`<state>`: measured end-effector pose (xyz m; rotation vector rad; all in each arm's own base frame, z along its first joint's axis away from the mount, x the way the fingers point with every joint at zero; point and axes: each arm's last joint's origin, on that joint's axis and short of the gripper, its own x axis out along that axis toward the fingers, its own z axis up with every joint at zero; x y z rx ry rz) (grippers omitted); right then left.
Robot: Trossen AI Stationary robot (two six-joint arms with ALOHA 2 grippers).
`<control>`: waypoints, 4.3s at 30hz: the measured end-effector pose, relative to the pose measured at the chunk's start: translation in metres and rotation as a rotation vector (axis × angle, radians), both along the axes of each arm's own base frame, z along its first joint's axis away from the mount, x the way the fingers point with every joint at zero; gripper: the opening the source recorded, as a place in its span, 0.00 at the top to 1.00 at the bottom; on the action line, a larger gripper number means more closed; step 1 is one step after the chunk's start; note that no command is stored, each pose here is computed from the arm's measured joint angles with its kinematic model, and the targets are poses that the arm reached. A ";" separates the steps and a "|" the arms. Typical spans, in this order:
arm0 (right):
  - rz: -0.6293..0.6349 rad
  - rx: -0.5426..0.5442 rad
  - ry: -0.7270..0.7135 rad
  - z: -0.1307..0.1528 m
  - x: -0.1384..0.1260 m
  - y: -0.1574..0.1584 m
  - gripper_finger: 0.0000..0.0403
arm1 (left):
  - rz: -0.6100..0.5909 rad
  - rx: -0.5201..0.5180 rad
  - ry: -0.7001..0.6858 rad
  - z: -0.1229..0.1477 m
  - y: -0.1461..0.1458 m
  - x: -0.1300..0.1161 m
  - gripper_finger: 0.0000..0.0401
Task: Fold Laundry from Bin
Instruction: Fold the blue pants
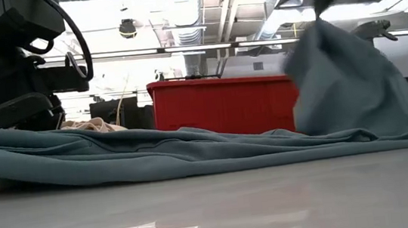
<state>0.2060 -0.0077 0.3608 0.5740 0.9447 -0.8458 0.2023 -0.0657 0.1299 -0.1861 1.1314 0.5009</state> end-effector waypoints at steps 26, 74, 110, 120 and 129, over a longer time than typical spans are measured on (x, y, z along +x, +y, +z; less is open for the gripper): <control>0.921 0.097 -0.208 -0.032 0.105 0.076 0.60 | -0.021 -0.011 0.004 0.000 0.000 0.001 0.65; 0.521 0.214 0.170 -0.160 0.169 0.050 0.92 | -0.023 -0.109 -0.101 0.004 -0.002 0.013 0.65; 1.556 0.014 0.142 -0.167 0.191 0.059 0.50 | -0.151 -0.033 -0.181 0.054 0.003 0.052 0.65; 1.557 0.002 0.201 -0.172 0.189 0.062 0.93 | -0.131 -0.031 -0.190 0.054 0.003 0.052 0.65; 1.407 -0.164 0.107 -0.105 0.183 0.057 0.95 | -0.086 -0.089 -0.340 0.062 0.004 0.064 0.65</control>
